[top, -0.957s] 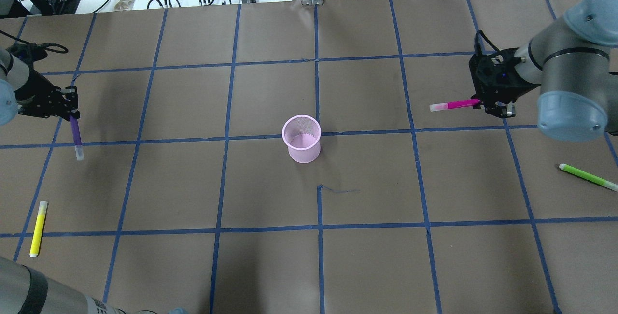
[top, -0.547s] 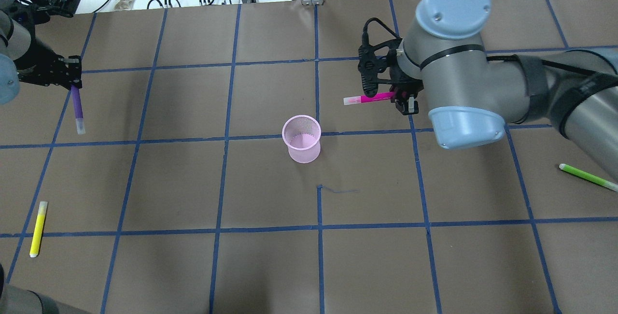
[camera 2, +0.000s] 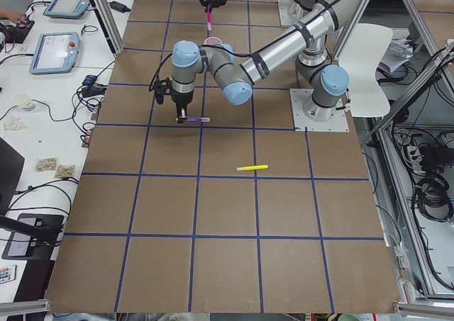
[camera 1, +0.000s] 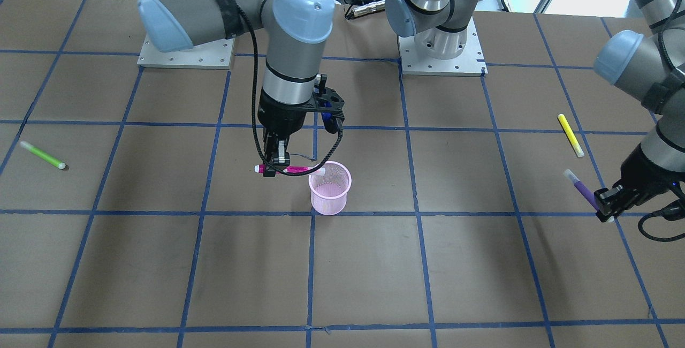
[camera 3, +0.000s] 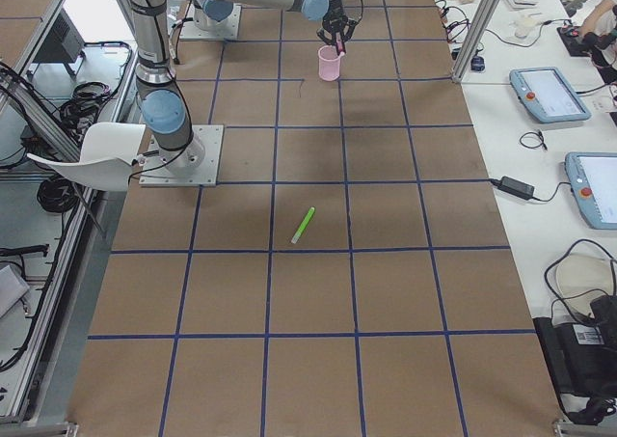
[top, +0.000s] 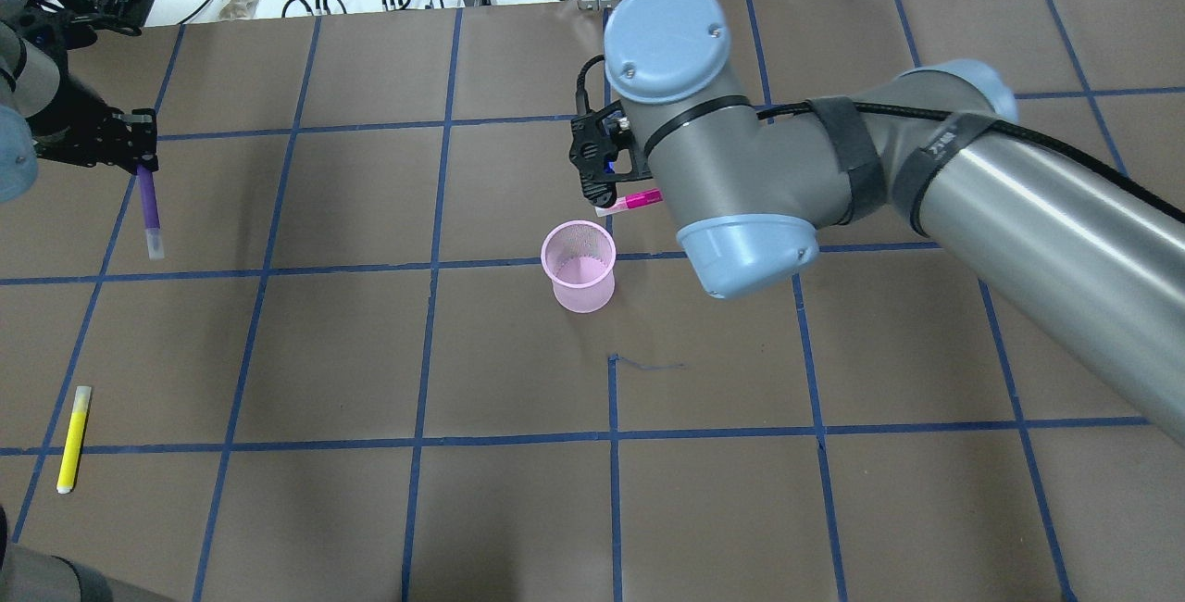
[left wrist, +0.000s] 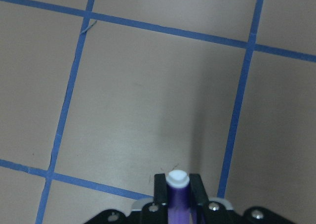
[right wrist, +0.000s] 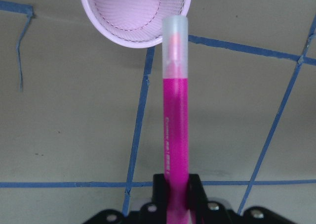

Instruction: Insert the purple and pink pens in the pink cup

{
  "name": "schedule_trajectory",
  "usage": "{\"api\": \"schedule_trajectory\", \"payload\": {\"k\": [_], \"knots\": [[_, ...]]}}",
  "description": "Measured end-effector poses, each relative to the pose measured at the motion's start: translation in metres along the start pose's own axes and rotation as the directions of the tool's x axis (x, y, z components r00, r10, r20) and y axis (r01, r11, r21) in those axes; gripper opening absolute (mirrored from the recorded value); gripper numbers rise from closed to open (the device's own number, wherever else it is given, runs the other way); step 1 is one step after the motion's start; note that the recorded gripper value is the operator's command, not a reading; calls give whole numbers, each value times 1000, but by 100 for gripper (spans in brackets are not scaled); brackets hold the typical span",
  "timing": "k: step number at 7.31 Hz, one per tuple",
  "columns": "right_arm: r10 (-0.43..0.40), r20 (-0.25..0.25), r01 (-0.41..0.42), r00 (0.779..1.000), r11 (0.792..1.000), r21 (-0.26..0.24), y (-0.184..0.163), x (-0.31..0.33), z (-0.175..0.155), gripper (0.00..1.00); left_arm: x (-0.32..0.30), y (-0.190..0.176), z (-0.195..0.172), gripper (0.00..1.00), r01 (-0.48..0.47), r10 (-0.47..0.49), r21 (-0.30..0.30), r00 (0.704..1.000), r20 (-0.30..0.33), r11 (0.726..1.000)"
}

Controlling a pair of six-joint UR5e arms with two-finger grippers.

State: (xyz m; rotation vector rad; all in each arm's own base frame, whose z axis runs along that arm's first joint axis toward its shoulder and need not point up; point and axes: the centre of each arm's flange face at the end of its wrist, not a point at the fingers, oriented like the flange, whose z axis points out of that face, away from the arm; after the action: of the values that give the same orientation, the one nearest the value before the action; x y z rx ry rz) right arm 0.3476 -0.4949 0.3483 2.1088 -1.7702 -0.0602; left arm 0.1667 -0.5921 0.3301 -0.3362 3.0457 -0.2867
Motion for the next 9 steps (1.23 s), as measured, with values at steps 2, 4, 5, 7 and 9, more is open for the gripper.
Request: {"api": "schedule_trajectory", "payload": {"k": [2,4,5,7,9], "knots": [[-59,40,63,997,990,-126,-43,5,2,0,0,1,2,0,-1,1,-3,1000,-1,1000],[-137,89,153,987,964,-216,-79,2,14,1,0,1,2,0,-2,2,-4,1000,-3,1000],[-158,111,180,981,956,-232,-88,0,21,3,0,1,3,0,-3,3,-5,1000,-4,1000],[-176,142,206,974,950,-235,-98,-3,34,38,0,1,4,0,-4,4,-6,1000,-6,1000],[-177,153,208,972,954,-217,-102,-4,37,43,1,1,4,0,-3,3,-6,1000,-9,1000]]}}
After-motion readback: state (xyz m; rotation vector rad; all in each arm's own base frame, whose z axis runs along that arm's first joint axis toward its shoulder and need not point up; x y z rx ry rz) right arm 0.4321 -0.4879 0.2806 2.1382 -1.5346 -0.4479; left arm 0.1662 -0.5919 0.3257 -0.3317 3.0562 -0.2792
